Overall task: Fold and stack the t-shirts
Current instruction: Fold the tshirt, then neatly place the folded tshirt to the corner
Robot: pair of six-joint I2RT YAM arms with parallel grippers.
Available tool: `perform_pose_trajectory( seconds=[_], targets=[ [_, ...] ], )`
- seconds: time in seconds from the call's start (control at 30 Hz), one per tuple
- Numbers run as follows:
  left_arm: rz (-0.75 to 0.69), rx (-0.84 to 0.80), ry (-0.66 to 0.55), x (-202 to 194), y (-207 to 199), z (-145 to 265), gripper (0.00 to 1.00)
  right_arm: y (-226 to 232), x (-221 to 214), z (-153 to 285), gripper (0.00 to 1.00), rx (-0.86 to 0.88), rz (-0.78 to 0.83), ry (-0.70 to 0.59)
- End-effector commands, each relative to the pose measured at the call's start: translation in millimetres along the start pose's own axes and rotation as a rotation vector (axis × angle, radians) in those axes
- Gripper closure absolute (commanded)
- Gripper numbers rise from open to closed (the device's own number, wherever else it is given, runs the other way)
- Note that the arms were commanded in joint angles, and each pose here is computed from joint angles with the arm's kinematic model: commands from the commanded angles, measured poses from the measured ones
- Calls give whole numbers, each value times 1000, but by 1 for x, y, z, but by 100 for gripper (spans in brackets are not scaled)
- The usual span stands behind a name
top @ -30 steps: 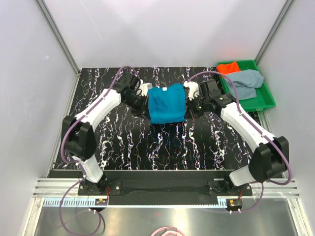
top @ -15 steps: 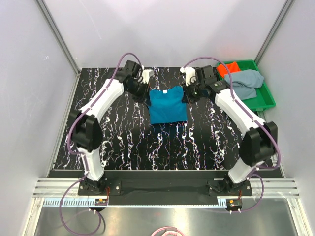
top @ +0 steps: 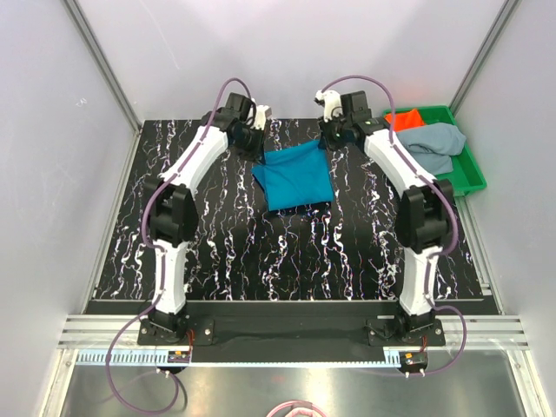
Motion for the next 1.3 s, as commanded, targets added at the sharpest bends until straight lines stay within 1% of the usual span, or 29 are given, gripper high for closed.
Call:
perform_pose_trajectory(
  seconds=[0.0, 0.07, 0.1, 0.17, 0.23, 0.27, 0.3, 0.33, 0.37, 0.4, 0.47, 0.5, 0.53, 0.57, 0.6, 0.63, 0.7, 0.73, 0.77, 0.8, 0.83, 0.87, 0.9, 0.93, 0.97, 1.07, 1.17, 1.23, 1.27],
  targets=[
    [-33, 107, -53, 18, 28, -26, 100, -18, 29, -32, 100, -37, 43, -101],
    [-45, 154, -78, 28, 37, -36, 100, -29, 25, -62, 98, -53, 32, -101],
    [-41, 170, -52, 23, 45, -54, 100, -33, 27, -70, 97, -60, 34, -117],
    [-44, 219, -67, 28, 53, -62, 100, -42, 14, -98, 91, -65, 32, -87],
    [-39, 278, -62, 27, 65, -75, 100, -47, 24, -103, 73, -103, 27, -115],
    [-33, 333, -70, 30, 71, -74, 97, -51, 21, -110, 51, -115, 27, -113],
    [-12, 369, -73, 31, 74, -74, 60, -54, 26, -108, 43, -151, 29, -130],
    [-13, 384, -77, 32, 75, -72, 44, -56, 29, -106, 37, -171, 29, -142],
    [-23, 388, -78, 33, 75, -70, 32, -54, 37, -97, 25, -187, 27, -166],
    [-32, 392, -89, 37, 72, -62, 15, -55, 39, -92, 23, -208, 18, -168],
    [-27, 380, -96, 39, 65, -51, 6, -49, 47, -71, 22, -213, 6, -194],
    [-19, 376, -134, 47, 58, -32, 2, -46, 50, -62, 22, -201, 2, -205],
    [-17, 372, -154, 51, 52, -23, 1, -41, 52, -54, 22, -187, 2, -208],
    [-2, 389, -155, 50, 49, -17, 1, -33, 63, -34, 22, -173, 4, -242],
    [21, 391, -194, 56, 41, 2, 1, -29, 56, -31, 23, -156, -20, -221],
    [38, 381, -176, 50, 38, 5, 1, -25, 55, -26, 23, -143, -34, -219],
    [74, 291, -190, 48, 23, 19, 1, -11, 50, -10, 23, -71, -62, -194],
    [100, 249, -146, 34, 23, 15, 1, -7, 47, -6, 24, -44, -72, -178],
    [116, 146, -132, 29, 13, 15, 1, -1, 42, 2, 24, -18, -88, -161],
    [163, 96, -119, 23, 8, 19, 1, 7, 36, 6, 23, 39, -97, -133],
    [209, 50, -74, 7, 10, 13, 1, 11, 32, 9, 22, 63, -106, -117],
    [242, -27, -53, 1, 4, 11, 1, 15, 25, 15, 20, 80, -132, -87],
    [291, -52, -42, -4, 3, 12, 2, 20, 22, 18, 18, 123, -145, -60],
    [330, -78, -7, -17, 5, 5, 4, 21, 16, 17, 18, 137, -162, -25],
    [347, -145, 1, -21, 2, 3, 10, 24, 10, 20, 18, 148, -188, 24],
    [395, -143, 45, -33, 12, -18, 12, 26, -4, 19, 17, 178, -203, 101],
    [409, -155, 47, -30, 27, -35, 13, 24, -3, 25, 17, 150, -173, 100],
    [410, -187, 20, -22, 36, -39, 15, 24, 0, 32, 16, 133, -150, 90],
    [426, -190, 35, -25, 42, -51, 16, 22, 2, 33, 16, 121, -139, 83]
  ],
)
Point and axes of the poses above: each gripper's point midway between its finger pads, its own z axis back along the fingers, its own y axis along the line the jaws close on, x = y × z, the point moved 7 cm from there along z, back along the fingers, and after that the axes turned 11 degrees about -z, right-handed, at the moved point
